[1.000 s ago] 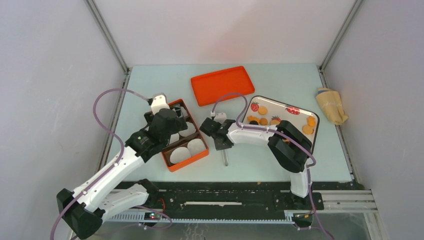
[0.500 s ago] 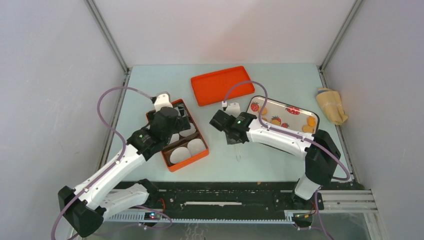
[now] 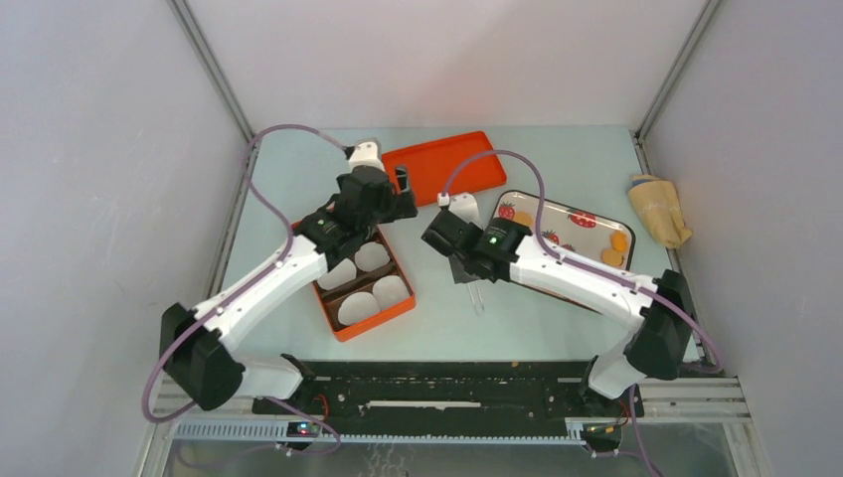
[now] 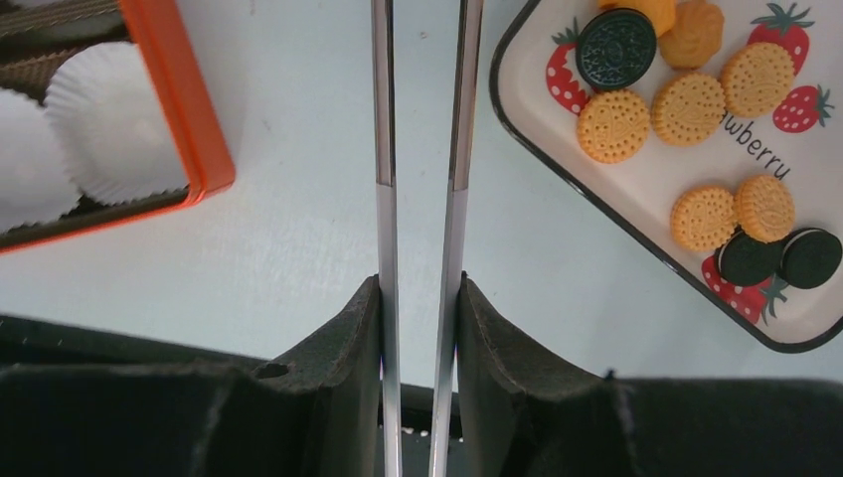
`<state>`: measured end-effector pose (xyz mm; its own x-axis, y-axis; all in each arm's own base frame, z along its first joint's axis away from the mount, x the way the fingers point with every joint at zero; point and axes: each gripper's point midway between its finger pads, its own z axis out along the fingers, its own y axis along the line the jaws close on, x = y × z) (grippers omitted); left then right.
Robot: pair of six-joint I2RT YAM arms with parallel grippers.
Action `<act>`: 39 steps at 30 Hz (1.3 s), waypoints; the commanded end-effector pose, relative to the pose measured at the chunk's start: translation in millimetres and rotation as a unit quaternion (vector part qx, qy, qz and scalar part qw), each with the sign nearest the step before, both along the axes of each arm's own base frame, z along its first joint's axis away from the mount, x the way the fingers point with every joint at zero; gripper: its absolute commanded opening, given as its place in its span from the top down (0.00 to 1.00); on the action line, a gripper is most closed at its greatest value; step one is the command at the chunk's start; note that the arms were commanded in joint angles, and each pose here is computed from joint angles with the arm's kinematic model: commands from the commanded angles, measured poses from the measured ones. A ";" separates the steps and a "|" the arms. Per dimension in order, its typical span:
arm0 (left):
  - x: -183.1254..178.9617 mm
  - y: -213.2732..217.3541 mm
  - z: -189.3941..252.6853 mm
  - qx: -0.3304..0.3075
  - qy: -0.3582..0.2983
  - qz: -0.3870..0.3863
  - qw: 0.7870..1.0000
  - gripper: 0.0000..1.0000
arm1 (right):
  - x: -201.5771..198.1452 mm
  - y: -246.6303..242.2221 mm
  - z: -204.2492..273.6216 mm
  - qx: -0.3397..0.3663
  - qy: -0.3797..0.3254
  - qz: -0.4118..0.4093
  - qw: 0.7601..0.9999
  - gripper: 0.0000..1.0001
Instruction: Pack the cookies
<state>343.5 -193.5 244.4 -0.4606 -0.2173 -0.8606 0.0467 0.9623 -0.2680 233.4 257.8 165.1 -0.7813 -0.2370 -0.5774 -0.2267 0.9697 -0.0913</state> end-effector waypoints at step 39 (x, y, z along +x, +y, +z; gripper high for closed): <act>-23.9 -111.1 -90.9 -0.106 0.127 -0.183 0.969 0.08 | 1.9 31.6 85.8 0.124 -0.075 0.075 0.987 0.77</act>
<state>332.7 -290.2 174.1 -0.6868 -0.1916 -0.7011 0.2648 0.8323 -0.4869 225.0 289.3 202.7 -0.7282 -0.2543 -0.6365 -0.3767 0.9243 0.0616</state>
